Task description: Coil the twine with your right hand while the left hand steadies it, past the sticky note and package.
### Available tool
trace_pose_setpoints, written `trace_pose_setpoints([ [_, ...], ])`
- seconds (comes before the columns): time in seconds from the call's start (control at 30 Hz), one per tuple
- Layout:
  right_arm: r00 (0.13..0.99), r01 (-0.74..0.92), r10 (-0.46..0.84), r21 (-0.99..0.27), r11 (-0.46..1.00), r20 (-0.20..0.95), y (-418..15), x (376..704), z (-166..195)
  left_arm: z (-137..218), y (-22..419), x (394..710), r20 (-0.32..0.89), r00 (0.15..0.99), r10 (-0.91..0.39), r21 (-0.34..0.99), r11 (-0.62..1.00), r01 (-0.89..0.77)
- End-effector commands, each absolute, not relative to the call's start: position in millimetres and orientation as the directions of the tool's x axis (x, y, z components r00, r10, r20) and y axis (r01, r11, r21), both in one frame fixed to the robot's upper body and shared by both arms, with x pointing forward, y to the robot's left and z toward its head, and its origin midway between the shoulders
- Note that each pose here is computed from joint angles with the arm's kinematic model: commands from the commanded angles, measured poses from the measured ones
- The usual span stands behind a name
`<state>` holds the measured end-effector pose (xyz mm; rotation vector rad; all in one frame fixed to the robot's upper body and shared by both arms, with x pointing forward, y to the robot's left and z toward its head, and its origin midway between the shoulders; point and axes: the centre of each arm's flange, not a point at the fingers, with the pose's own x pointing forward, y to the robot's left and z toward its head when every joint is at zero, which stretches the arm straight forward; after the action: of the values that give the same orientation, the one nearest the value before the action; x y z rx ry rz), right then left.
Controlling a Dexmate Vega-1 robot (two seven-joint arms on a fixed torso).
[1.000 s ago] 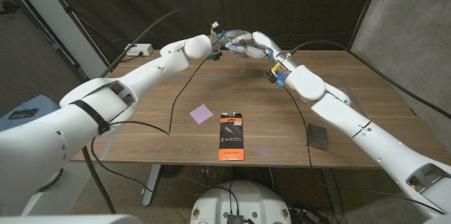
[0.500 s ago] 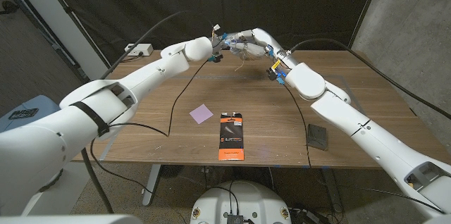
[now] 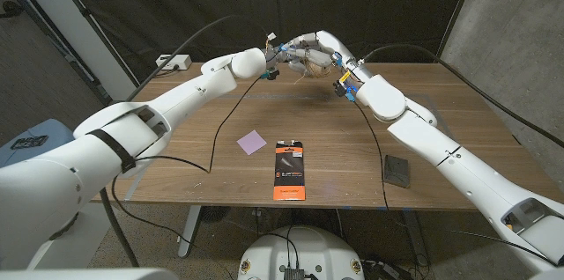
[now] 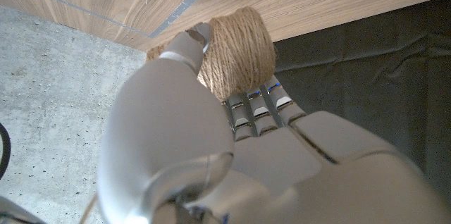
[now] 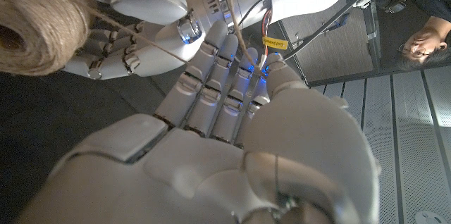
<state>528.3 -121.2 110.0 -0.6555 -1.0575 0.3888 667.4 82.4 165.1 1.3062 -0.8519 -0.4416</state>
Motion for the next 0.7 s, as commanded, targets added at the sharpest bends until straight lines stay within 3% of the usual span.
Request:
trace_pose_setpoints([
  [0.03,0.446,0.053,0.565,-0.651,0.757,0.694,-126.1,532.2,119.4,163.1,81.2,665.2,0.292,0.625,-0.724,0.956,0.235,-0.175],
  [0.7,0.45,0.088,0.544,-0.641,0.762,0.708,-131.4,538.4,126.8,155.6,77.5,660.4,0.283,0.609,-0.741,0.959,0.219,-0.18],
])
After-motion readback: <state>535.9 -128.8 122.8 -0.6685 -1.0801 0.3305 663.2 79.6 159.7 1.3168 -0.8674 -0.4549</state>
